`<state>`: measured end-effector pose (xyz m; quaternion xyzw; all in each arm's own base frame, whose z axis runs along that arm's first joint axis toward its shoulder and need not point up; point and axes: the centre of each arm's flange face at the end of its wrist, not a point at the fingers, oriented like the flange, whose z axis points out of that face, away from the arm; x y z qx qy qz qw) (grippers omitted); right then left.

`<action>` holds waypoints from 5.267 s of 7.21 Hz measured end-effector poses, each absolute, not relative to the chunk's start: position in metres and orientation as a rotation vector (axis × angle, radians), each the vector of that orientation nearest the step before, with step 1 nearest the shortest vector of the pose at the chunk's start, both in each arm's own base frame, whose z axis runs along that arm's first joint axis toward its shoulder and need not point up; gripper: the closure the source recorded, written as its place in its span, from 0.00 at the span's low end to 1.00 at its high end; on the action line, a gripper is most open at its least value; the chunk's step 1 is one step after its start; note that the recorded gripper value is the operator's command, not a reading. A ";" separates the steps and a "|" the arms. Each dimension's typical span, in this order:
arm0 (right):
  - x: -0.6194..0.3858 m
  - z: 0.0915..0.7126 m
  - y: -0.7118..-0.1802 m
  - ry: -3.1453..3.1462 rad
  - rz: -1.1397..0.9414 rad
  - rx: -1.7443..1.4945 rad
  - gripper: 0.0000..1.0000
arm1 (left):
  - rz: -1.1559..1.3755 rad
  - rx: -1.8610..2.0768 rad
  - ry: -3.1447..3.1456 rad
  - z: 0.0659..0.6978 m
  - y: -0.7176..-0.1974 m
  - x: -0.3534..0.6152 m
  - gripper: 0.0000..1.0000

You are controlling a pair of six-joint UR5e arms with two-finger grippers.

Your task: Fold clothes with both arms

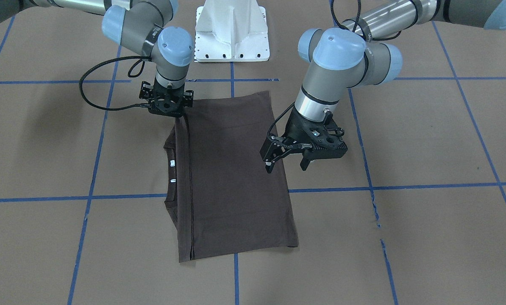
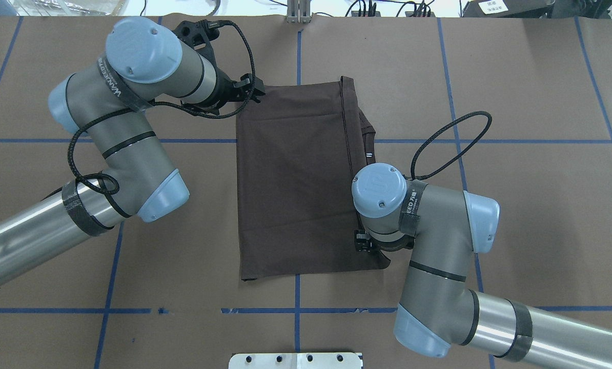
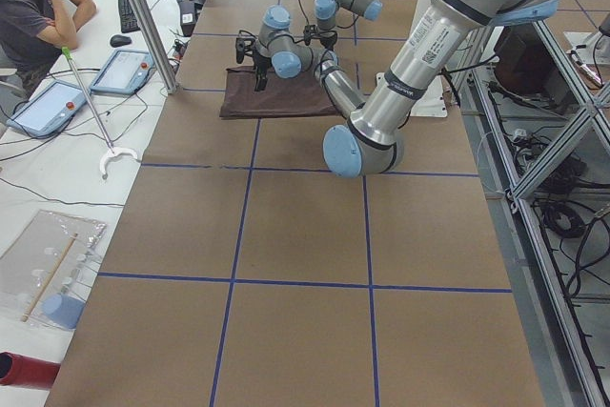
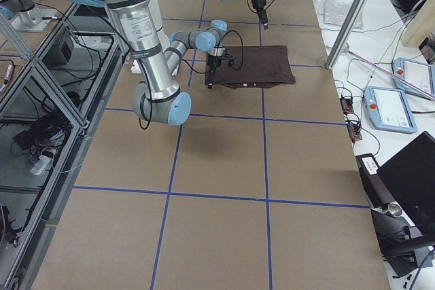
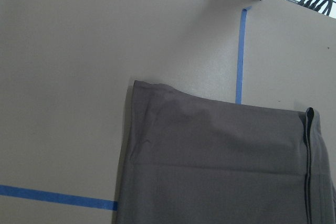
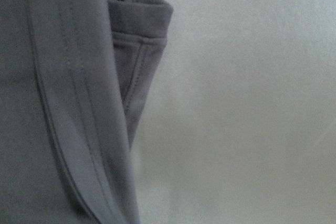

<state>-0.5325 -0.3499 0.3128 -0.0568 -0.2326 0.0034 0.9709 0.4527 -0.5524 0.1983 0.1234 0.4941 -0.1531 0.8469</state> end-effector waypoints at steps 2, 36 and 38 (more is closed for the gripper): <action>-0.529 0.321 -0.351 -0.458 -0.002 -0.106 0.00 | -0.322 0.260 1.043 0.198 -0.552 0.453 0.00; -0.390 0.199 -0.417 -0.924 0.068 0.031 0.00 | -0.660 -0.176 0.859 0.251 -0.275 0.583 1.00; -0.390 0.200 -0.417 -0.924 0.069 0.027 0.00 | -0.639 -0.165 0.870 0.247 -0.277 0.578 1.00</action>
